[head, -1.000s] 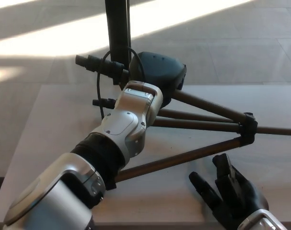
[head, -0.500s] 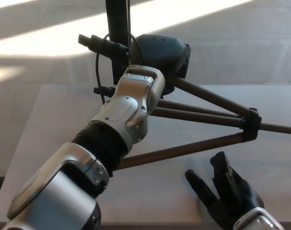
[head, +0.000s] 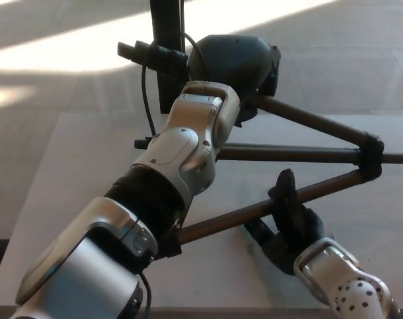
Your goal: Use both hands of the robot to pick up the tripod lying in the middle of the desk and make it stand upright on the desk
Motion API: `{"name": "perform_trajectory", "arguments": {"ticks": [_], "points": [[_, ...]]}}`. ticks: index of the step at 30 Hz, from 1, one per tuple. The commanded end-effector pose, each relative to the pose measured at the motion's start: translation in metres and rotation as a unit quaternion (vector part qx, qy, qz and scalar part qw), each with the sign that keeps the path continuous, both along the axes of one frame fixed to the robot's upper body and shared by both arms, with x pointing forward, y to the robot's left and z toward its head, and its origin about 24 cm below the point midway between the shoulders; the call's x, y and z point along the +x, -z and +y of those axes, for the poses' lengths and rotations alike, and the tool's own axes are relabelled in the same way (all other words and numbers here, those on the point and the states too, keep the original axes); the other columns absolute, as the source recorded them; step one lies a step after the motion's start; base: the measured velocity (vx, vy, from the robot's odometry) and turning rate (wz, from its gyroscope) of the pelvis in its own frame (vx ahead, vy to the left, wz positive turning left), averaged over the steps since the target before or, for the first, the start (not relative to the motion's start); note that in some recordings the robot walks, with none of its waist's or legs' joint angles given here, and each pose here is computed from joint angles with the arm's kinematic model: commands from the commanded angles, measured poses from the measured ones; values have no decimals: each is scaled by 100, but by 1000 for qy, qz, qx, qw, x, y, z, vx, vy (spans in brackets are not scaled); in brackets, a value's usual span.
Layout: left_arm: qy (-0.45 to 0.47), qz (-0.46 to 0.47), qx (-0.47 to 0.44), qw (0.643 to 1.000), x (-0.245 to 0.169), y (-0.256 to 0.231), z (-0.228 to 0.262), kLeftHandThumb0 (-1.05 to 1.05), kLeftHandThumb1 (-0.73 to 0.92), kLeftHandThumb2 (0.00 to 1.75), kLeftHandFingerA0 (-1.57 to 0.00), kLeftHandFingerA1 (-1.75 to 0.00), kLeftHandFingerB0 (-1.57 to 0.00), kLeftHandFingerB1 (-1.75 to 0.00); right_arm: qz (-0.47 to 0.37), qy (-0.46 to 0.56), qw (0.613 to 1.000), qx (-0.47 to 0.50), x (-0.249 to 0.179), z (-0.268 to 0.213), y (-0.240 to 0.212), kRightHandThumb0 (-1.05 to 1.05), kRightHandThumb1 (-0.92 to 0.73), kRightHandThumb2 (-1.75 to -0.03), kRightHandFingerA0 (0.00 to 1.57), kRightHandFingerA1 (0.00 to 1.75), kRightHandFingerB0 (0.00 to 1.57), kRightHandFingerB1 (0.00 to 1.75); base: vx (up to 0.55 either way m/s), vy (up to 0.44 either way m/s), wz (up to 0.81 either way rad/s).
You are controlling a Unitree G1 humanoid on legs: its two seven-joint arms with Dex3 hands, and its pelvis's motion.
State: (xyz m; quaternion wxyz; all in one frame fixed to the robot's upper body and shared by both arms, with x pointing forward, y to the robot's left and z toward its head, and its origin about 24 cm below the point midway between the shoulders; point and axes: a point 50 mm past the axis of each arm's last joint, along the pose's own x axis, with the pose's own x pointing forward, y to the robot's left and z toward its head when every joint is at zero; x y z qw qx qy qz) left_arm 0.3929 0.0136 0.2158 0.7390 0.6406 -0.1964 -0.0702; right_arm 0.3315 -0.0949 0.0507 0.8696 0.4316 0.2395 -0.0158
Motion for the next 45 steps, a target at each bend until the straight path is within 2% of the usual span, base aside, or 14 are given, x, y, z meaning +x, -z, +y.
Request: {"name": "perform_trajectory", "arguments": {"ticks": [1, 4, 5, 6, 7, 11, 13, 14, 18, 20, 29, 35, 37, 45], "points": [[2, -25, -18, 1000, -2, -10, 2, -22, 64, 92, -90, -127, -81, -102, -49, 24, 997, -49, 13, -6, -18, -81, -49, -87, 0, 30, 0, 13, 0, 0, 0], [-1, -23, 1, 1000, -1, -5, 8, -26, 63, 83, -90, -115, -79, -84, -72, 15, 995, -72, 22, -9, -37, -84, -52, -85, 0, 23, 0, 5, 0, 0, 0], [-8, -19, 7, 1000, 0, 1, 12, -25, 62, 82, -90, -120, -80, -88, -97, 6, 991, -90, 25, -13, -48, -61, -77, -64, 10, 66, 5, 36, 0, 0, 0], [-10, -12, 7, 1000, 0, 4, 13, -26, 61, 78, -85, -149, -76, -116, -90, 12, 991, -93, 27, -15, -55, -62, -62, -93, 20, 69, 9, 57, 0, 0, 0], [-12, -7, 11, 1000, 0, 7, 15, -27, 62, 75, -86, -150, -77, -112, -94, 22, 992, -86, 29, -16, -60, -56, -79, -64, 9, 69, 2, 46, 0, 0, 0], [-14, -5, 22, 1000, -1, 11, 15, -27, 65, 79, -89, -135, -79, -102, -115, 106, 983, -94, 29, -24, -68, -36, -81, -64, 36, 61, 19, 35, 0, 0, 0], [-13, -4, 26, 1000, -1, 11, 16, -28, 66, 82, -83, -150, -79, -98, -116, 168, 971, -124, 28, -29, -72, -28, -85, -69, 70, 149, 40, 61, 0, 0, 0], [-15, -2, 24, 1000, 0, 10, 18, -28, 67, 81, -83, -147, -77, -94, -128, 183, 967, -124, 28, -28, -73, -18, -77, -85, 95, 169, 63, 128, 0, 0, 0], [-20, -2, 24, 1000, 2, 9, 23, -30, 63, 73, -89, -170, -67, -119, -155, 189, 947, -208, 26, -30, -75, -20, -52, -126, 106, 175, 85, 162, 0, 0, 0], [-24, -15, 30, 999, 3, 6, 26, -26, 60, 81, -83, -162, -74, -117, -182, 174, 931, -265, 23, -35, -76, -26, -64, -108, 99, 175, 75, 154, 0, 0, 0], [-25, -20, 24, 999, 2, 10, 35, -18, 62, 82, -88, -173, -70, -129, -225, 172, 880, -381, 21, -48, -90, -19, -53, -120, 92, 175, 79, 150, 0, 0, 0], [-33, -15, 5, 999, 2, 13, 46, -25, 64, 82, -87, -139, -79, -100, -293, 146, 805, -495, 18, -55, -107, -22, -49, -121, 94, 175, 78, 154, 0, 0, 0], [-47, -11, -16, 999, 3, 12, 51, -24, 62, 74, -83, -169, -64, -145, -304, 130, 775, -539, 18, -59, -114, -23, -51, -121, 94, 175, 75, 158, 0, 0, 0], [-105, -4, -120, 987, 7, 7, 72, -15, 57, 92, -84, -175, -62, -166, -328, 68, 679, -653, 23, -75, -139, -19, -43, -127, 97, 171, 81, 150, 0, 0, 0]]}}
